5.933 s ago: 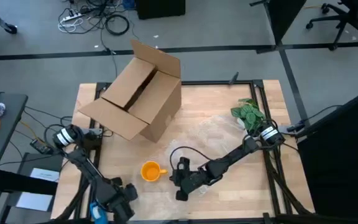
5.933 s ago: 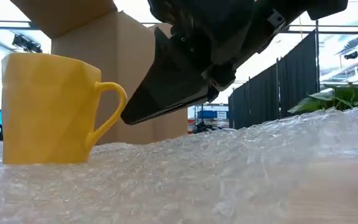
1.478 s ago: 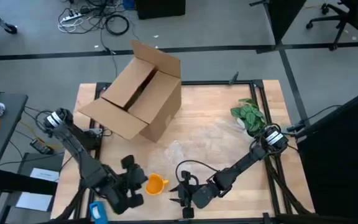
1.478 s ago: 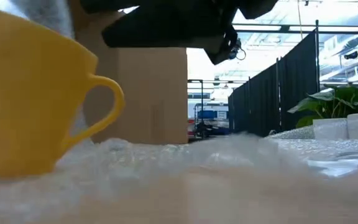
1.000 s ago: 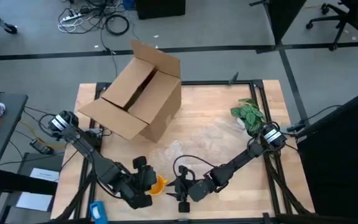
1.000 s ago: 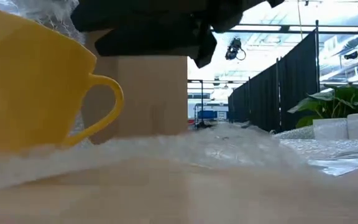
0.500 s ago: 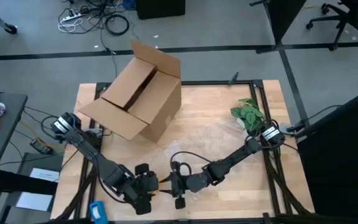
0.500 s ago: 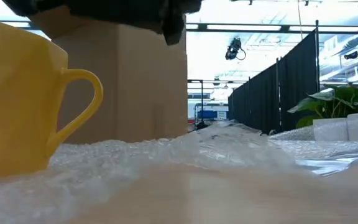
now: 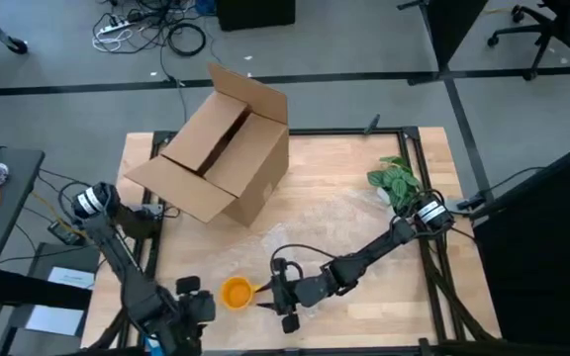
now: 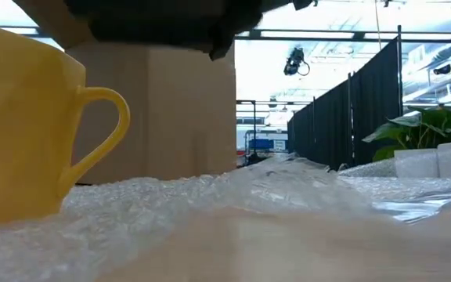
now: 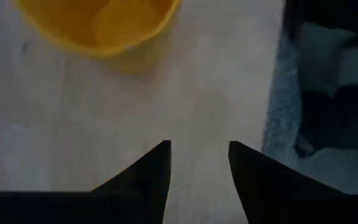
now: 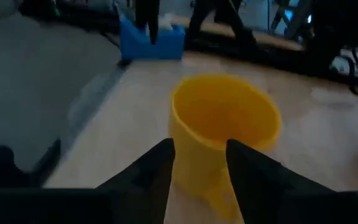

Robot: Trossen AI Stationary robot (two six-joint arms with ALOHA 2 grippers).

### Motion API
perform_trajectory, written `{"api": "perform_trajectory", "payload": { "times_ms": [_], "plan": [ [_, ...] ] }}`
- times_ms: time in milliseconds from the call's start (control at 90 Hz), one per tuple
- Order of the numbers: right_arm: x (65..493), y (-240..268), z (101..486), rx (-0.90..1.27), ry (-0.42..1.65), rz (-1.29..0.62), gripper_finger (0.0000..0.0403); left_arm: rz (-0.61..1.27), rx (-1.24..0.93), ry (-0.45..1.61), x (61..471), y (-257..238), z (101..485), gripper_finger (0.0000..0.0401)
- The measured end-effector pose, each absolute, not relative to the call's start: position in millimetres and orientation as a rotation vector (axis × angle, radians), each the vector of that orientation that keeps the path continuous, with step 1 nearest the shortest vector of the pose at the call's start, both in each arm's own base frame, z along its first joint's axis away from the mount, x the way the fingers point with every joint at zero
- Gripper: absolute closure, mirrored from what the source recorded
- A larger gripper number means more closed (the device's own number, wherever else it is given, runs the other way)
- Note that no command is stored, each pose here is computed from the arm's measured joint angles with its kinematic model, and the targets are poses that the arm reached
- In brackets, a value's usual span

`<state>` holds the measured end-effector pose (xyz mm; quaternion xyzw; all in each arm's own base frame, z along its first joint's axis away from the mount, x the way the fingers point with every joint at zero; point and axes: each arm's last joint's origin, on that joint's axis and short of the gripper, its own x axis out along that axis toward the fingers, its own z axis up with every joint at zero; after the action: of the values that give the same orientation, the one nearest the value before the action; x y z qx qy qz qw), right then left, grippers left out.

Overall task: Wrap mug
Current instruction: Wrap the yellow mug with the bubble wrap

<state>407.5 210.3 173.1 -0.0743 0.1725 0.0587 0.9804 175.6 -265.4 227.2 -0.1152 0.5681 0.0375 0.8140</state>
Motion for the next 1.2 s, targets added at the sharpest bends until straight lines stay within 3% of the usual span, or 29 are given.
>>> {"api": "perform_trajectory", "payload": {
  "times_ms": [278, 489, 778, 1200],
  "plan": [
    [412.6, 191.5, 164.0, -0.122, 0.452, 0.103, 0.0262, 0.111, -0.247, 1.244, 174.8, -268.0, 173.2, 0.0254],
    [421.0, 175.0, 163.5, -0.11, 0.466, 0.204, 0.0268, 0.133, -0.179, 1.316, 168.6, -259.7, 148.6, 0.0253],
    [425.9, 165.3, 164.3, -0.092, 0.459, 0.246, 0.0298, 0.132, -0.179, 1.338, 165.0, -255.7, 143.3, 0.0253],
    [435.0, 169.9, 139.4, -0.052, 0.418, 0.264, 0.0292, 0.128, -0.184, 1.328, 165.6, -256.3, 142.4, 0.0253]
  ]
}}
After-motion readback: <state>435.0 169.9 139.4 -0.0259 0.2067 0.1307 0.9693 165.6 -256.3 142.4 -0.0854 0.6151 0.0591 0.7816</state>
